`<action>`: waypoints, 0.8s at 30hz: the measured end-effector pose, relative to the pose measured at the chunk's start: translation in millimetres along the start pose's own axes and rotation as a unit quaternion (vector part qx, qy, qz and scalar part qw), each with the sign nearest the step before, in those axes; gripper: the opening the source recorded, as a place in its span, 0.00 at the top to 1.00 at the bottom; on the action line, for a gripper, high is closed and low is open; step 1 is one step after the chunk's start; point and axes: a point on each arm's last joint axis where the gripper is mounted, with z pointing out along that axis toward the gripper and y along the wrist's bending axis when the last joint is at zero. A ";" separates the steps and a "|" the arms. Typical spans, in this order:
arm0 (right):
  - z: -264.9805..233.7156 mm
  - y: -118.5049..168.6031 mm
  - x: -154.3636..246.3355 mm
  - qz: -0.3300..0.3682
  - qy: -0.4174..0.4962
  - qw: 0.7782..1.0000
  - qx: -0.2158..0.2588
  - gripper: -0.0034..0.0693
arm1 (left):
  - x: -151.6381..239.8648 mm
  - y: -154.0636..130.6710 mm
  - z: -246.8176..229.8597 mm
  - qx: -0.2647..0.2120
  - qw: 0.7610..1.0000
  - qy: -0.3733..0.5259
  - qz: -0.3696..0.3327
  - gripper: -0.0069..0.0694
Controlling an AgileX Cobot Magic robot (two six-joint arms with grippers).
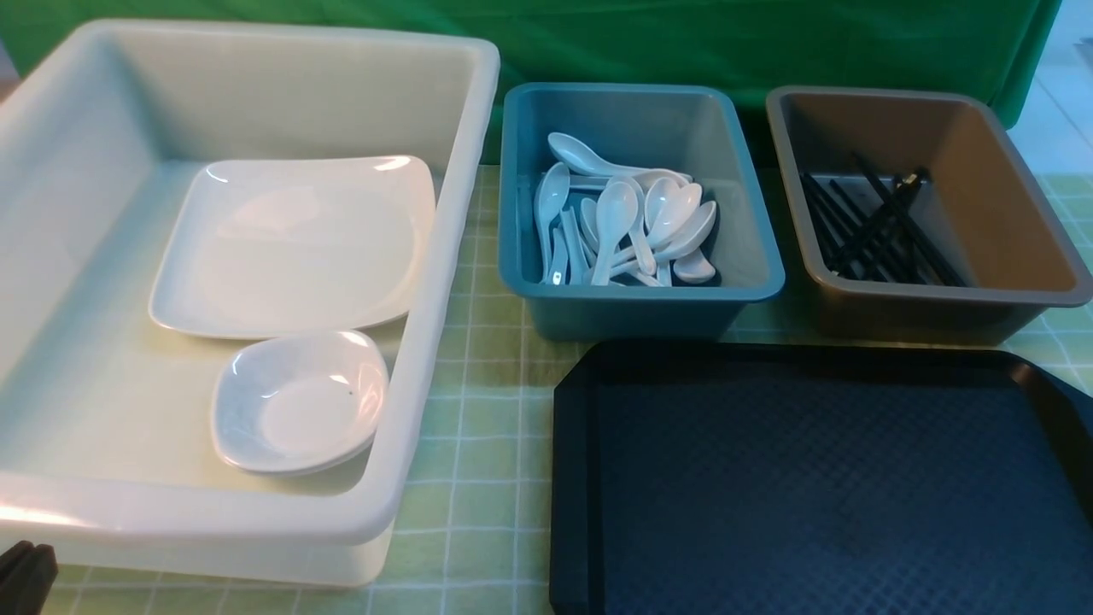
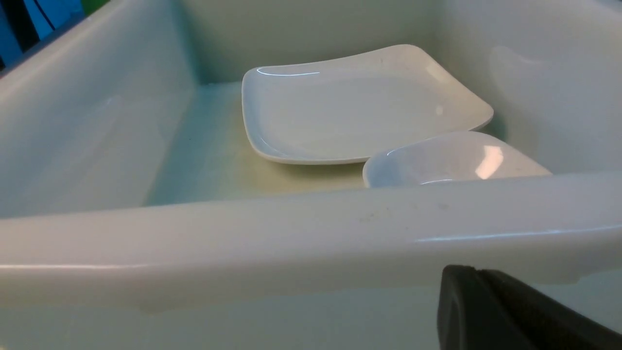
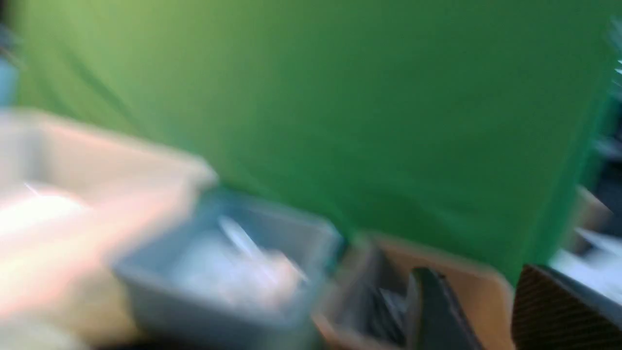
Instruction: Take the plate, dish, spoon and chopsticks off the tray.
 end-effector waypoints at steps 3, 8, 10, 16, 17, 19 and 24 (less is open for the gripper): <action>4.5 -2.1 41.1 -0.026 0.075 0.995 0.054 0.62 | 0.0 0.0 0.0 0.000 1.000 0.000 0.001 0.91; -0.6 -1.7 96.4 -0.050 0.156 0.982 0.092 0.62 | 0.0 0.0 0.0 0.000 1.000 0.000 0.001 0.91; -5.6 -0.7 110.1 -0.049 0.173 0.979 0.101 0.62 | 0.0 0.0 0.0 0.000 1.000 0.000 0.001 0.91; -7.2 -0.9 110.6 -0.041 0.170 0.979 0.109 0.62 | 0.0 0.0 -0.1 0.000 1.000 0.000 0.001 0.91; -7.2 -0.9 110.6 -0.041 0.170 0.979 0.110 0.62 | 0.0 0.0 -0.1 0.000 1.000 0.000 0.001 0.91; -7.2 -0.9 110.5 -0.040 0.169 0.979 0.110 0.62 | 0.0 0.0 -0.1 0.000 1.000 0.000 0.001 0.91; -7.1 -1.0 110.3 -0.040 0.168 0.979 0.110 0.62 | -0.1 0.1 -0.1 0.000 1.000 -0.001 0.001 0.91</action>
